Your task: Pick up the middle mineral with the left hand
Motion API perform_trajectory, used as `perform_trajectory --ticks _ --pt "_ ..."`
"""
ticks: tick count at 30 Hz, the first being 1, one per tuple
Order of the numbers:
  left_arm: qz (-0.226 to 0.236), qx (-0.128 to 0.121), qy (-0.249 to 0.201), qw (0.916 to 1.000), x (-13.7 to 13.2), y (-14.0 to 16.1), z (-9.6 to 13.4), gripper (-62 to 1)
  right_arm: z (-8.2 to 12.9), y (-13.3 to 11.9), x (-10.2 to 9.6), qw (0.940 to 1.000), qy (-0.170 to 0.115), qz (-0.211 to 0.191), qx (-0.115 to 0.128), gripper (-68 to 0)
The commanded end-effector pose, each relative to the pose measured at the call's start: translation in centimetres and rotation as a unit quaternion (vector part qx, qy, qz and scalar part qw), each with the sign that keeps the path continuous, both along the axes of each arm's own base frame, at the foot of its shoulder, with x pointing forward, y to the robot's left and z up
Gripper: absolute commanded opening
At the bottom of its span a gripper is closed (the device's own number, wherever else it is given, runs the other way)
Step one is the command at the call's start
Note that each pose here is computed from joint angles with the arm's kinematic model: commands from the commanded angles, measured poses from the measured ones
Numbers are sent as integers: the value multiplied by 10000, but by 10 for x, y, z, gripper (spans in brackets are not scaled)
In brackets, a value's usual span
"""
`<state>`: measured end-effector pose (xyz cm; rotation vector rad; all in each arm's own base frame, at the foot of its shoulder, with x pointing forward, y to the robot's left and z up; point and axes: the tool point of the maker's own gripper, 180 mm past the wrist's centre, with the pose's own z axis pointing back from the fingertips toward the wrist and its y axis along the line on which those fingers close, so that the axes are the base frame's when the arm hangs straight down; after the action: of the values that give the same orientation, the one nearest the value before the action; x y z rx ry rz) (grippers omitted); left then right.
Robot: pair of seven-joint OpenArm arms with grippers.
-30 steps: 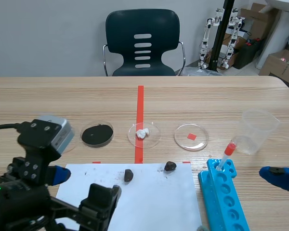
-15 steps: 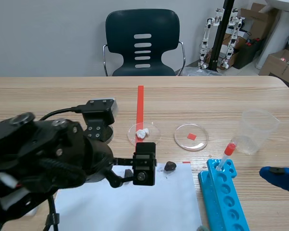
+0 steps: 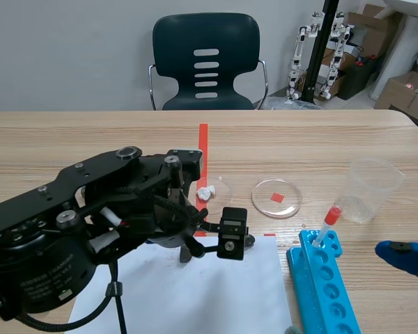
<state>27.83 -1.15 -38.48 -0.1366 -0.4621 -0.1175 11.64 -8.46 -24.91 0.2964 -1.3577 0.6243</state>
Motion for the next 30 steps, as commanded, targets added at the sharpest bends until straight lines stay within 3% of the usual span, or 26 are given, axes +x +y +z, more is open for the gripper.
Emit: perform_trajectory --ticks 1,18,30 --pt "53 -51 -29 10000 4 -3 4 14 8 0 3 9999 -142 -15 65 4" --pt "312 300 460 9980 12 6 -21 14 8 0 3 9999 -143 -14 66 4" --pt "517 276 519 9969 17 12 -24 14 8 0 3 9999 -142 -15 65 4"
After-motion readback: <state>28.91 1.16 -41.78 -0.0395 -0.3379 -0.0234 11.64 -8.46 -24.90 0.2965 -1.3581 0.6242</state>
